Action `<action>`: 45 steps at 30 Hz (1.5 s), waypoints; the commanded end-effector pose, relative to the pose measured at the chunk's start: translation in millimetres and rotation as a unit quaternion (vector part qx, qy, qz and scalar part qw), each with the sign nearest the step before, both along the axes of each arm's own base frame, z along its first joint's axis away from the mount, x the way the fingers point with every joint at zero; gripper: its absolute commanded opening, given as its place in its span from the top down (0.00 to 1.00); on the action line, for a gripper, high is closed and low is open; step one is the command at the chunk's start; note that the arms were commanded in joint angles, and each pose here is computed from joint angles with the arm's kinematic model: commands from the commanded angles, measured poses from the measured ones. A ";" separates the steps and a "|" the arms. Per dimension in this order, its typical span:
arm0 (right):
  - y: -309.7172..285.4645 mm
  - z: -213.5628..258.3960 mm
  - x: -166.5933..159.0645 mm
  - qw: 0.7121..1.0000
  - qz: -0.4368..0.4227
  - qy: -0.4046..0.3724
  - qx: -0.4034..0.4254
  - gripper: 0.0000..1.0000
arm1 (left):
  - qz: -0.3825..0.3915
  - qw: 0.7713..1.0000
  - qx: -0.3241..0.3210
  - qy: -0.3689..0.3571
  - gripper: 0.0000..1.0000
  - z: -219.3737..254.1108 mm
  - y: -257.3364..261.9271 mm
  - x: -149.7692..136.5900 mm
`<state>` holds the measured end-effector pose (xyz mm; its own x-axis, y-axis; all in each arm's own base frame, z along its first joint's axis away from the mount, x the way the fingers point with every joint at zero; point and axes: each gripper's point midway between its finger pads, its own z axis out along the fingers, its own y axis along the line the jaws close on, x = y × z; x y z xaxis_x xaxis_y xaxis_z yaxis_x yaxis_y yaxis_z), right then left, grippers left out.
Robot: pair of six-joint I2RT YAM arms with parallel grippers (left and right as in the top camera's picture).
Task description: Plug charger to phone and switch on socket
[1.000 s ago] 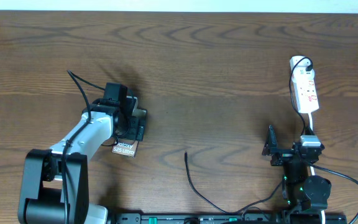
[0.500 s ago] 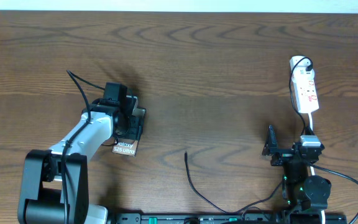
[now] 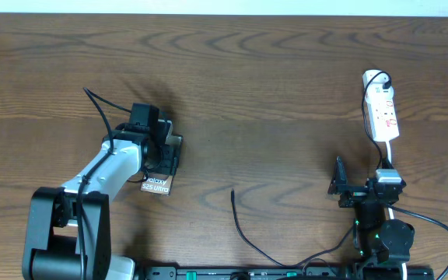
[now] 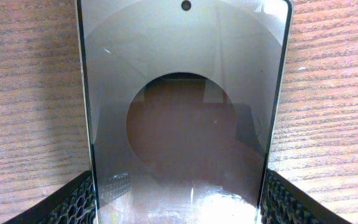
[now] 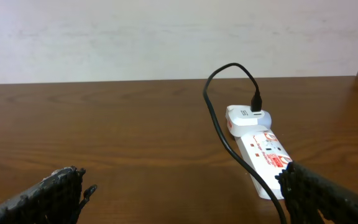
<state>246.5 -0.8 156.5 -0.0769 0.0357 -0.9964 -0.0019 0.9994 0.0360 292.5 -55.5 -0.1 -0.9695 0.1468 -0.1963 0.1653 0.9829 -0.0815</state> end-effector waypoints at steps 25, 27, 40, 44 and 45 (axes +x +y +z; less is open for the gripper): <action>0.3 -1.8 0.0 1.000 -0.001 0.003 0.003 0.01 | 0.001 1.000 0.002 0.029 0.30 -11.9 2.3 -17.8; 0.3 -1.7 0.0 1.000 -0.001 0.003 0.003 0.01 | 0.001 1.000 0.002 0.031 0.27 -12.2 2.5 -18.8; 0.3 -1.8 0.0 1.000 -0.001 0.003 0.003 0.01 | 0.001 0.998 0.006 0.062 0.16 -24.0 3.8 -28.6; 0.3 -1.8 0.0 1.000 -0.001 0.003 0.003 0.01 | 0.001 0.998 0.007 0.069 0.16 -27.4 4.0 -30.6; 0.3 -1.7 0.0 1.000 -0.001 0.003 0.003 0.01 | 0.001 0.998 0.007 0.070 0.16 -27.6 4.1 -31.1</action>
